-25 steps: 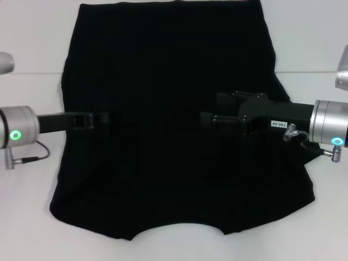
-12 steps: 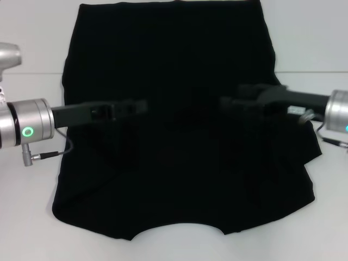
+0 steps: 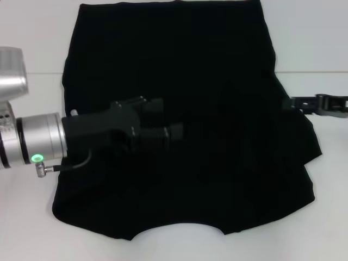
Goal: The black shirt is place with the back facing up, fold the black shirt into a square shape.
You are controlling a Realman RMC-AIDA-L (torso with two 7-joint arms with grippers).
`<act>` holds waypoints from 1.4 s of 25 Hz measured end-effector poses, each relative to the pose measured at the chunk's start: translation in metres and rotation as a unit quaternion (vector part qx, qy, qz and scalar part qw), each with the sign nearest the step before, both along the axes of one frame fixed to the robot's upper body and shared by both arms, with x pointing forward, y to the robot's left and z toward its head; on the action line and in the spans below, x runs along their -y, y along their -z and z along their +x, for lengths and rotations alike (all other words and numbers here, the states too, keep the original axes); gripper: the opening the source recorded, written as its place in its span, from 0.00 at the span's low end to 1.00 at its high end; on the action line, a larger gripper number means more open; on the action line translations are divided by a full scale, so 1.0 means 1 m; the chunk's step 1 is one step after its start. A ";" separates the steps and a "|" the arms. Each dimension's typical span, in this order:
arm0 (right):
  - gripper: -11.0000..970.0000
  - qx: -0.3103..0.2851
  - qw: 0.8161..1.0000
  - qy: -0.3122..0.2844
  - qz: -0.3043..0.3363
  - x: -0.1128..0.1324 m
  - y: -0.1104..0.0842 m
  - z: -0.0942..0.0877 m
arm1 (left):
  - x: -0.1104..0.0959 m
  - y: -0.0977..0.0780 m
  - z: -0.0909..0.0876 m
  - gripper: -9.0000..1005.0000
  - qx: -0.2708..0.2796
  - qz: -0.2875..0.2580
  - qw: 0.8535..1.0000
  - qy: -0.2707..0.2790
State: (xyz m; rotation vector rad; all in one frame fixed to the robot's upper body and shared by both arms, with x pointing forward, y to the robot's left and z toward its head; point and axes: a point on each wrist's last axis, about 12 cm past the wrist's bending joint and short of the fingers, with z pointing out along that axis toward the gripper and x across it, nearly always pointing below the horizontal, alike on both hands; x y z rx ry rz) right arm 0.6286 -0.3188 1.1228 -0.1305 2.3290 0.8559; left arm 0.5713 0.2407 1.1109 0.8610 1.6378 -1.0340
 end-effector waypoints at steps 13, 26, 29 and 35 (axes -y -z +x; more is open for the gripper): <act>0.86 -0.098 0.991 0.091 -0.030 0.043 0.012 -0.019 | 0.005 0.014 -0.001 0.94 0.053 0.087 0.994 0.031; 0.76 -0.085 0.990 0.106 -0.047 0.016 0.034 -0.005 | 0.006 0.014 0.000 0.94 0.053 0.090 0.994 0.029; 0.72 -0.088 0.989 0.106 -0.049 0.014 0.037 -0.005 | 0.006 0.013 0.001 0.94 0.054 0.091 0.994 0.029; 0.69 -0.088 0.989 0.107 -0.050 0.011 0.043 -0.007 | 0.005 0.013 0.004 0.94 0.055 0.097 0.994 0.022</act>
